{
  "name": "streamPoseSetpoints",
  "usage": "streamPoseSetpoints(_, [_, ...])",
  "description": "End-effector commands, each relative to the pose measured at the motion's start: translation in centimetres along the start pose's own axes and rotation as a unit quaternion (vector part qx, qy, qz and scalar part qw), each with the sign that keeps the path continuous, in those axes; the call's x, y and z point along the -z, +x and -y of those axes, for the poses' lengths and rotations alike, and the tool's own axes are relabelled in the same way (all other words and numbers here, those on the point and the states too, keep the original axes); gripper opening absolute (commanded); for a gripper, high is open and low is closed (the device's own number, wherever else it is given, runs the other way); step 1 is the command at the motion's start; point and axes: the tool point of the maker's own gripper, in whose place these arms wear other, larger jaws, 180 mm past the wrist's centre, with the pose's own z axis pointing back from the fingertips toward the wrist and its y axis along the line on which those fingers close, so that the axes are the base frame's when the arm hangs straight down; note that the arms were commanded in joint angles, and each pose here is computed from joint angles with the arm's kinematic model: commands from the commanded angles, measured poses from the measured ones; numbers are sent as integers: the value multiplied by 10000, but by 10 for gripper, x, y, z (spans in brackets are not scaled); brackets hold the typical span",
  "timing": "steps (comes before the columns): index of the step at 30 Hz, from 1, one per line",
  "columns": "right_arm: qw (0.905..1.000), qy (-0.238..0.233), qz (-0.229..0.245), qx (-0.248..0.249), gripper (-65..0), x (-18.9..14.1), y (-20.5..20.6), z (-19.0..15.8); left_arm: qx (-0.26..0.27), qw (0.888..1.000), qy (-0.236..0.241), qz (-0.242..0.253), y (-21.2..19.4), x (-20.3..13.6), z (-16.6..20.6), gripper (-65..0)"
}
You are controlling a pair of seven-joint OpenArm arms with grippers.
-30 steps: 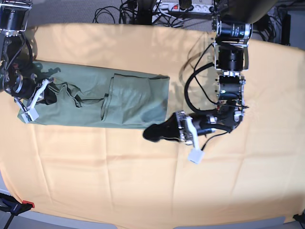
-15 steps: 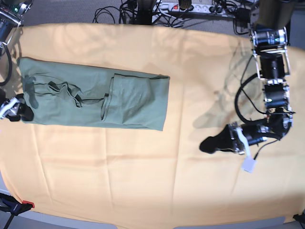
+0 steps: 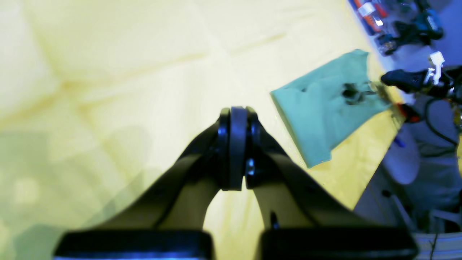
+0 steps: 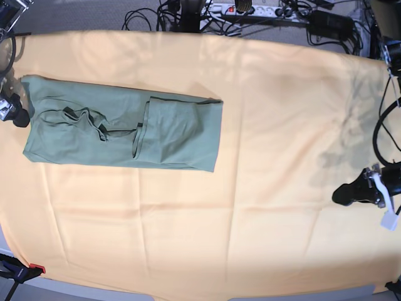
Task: Fold the T-shirt properly
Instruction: 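Grasp the opposite strip end with the right gripper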
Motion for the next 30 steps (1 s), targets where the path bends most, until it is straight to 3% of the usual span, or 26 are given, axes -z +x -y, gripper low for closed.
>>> streamPoseSetpoints(1, [9997, 133, 181, -6, -242, -4, 15, 0, 221, 9995, 70, 222, 22, -16, 2, -650])
streamPoseSetpoints(7, [9921, 914, -51, 861, -242, 13, -10, -1, 307, 9988, 361, 145, 25, -38, -7, -650])
streamPoseSetpoints(10, [9883, 1208, -384, 843, -242, 18, -23, -14, 309, 9987, 370, 139, 25, -38, -7, -650])
streamPoseSetpoints(13, [9838, 1320, -1010, 676, -243, 28, -47, -26, 309, 9987, 372, 140, 25, -39, -7, -650])
streamPoseSetpoints(17, [9780, 1417, -1436, 535, -250, 38, -65, -37, 312, 9987, 370, 144, 25, -38, -7, -650])
streamPoseSetpoints(20, [9793, 1375, -1396, 507, -357, 37, -61, -35, 309, 9987, 370, 141, 25, -38, -7, -650])
streamPoseSetpoints(23, [9835, 1260, -1228, 429, -620, 33, -47, -27, 309, 9987, 370, 143, 25, -38, -7, -650])
streamPoseSetpoints(24, [9845, 1225, -1194, 374, -650, 31, -40, -25, 309, 9987, 370, 143, 25, -38, -7, -650])
streamPoseSetpoints(30, [9891, 1011, -1071, -6, -650, 25, -5, -19, 317, 9987, 370, 180, 27, -39, -7, -650])
